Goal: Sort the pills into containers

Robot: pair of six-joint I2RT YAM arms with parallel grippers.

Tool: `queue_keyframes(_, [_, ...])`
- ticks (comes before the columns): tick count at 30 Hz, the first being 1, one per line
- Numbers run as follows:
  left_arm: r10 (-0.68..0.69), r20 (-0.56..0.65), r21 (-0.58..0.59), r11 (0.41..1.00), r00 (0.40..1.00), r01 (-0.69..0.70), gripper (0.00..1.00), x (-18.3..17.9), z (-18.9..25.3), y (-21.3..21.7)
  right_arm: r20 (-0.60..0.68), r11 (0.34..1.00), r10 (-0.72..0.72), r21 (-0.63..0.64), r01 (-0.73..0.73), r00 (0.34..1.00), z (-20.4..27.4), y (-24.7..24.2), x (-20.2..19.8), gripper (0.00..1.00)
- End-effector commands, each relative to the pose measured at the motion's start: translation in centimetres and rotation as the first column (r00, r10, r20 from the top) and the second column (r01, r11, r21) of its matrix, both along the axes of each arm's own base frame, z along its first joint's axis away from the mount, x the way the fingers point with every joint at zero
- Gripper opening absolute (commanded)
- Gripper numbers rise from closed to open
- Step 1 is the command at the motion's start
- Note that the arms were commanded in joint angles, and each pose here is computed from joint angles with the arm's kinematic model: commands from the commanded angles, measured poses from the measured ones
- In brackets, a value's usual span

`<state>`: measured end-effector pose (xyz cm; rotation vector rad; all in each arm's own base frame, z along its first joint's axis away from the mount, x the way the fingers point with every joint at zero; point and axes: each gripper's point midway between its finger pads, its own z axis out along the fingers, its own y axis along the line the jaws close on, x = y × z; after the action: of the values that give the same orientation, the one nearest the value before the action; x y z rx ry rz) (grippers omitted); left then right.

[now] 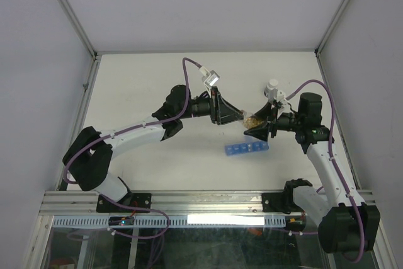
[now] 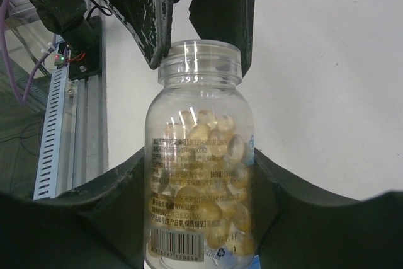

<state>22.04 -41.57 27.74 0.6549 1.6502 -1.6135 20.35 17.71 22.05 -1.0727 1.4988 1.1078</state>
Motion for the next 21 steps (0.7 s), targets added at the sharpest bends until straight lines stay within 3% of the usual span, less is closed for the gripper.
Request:
queue_keyframes(1, [-0.178,0.171,-0.039,0.982,0.969,0.187,0.25,-2.8,2.1,-0.5,0.108,1.0,0.009,0.008,-0.01,0.994,2.4,0.1,0.6,0.0])
queue_keyframes(3, [-0.245,0.271,-0.01,0.966,0.931,0.257,0.22,-3.7,1.3,-0.4,0.108,1.0,0.009,0.008,-0.01,0.994,2.3,0.1,0.6,0.0])
queue_keyframes(6, [-0.337,0.448,0.039,0.933,0.828,0.359,0.18,-4.9,0.0,-0.2,0.108,1.0,0.009,0.008,-0.01,0.994,2.4,0.1,0.5,0.0])
queue_keyframes(8, [-0.379,0.567,0.076,0.908,0.731,0.412,0.18,-5.5,-0.8,0.0,0.107,1.0,0.009,0.008,-0.01,0.994,2.3,0.1,0.5,0.0])
queue_keyframes(10, [-0.417,0.685,0.118,0.872,0.597,0.475,0.18,-6.1,-1.3,0.4,0.108,1.0,0.01,0.008,-0.011,0.994,2.4,0.1,0.5,0.0])
queue_keyframes(13, [-0.442,0.779,0.164,0.829,0.445,0.535,0.16,-6.0,-1.4,0.7,0.109,1.0,0.007,0.009,-0.008,0.994,2.4,0.1,0.6,0.0])
queue_keyframes(15, [-0.448,0.795,0.171,0.812,0.409,0.559,0.16,-5.2,-1.1,0.8,0.108,1.0,0.008,0.009,-0.009,0.994,2.4,0.1,0.5,0.0])
queue_keyframes(18, [-0.447,0.799,0.173,0.811,0.402,0.558,0.17,-3.9,-0.5,0.4,0.109,1.0,0.006,0.009,-0.007,0.994,2.4,0.0,0.5,0.0])
queue_keyframes(21, [-0.434,0.805,0.172,0.824,0.405,0.54,0.26,-3.4,0.0,0.0,0.112,1.0,0.007,0.011,-0.008,0.994,2.5,0.0,0.5,0.0])
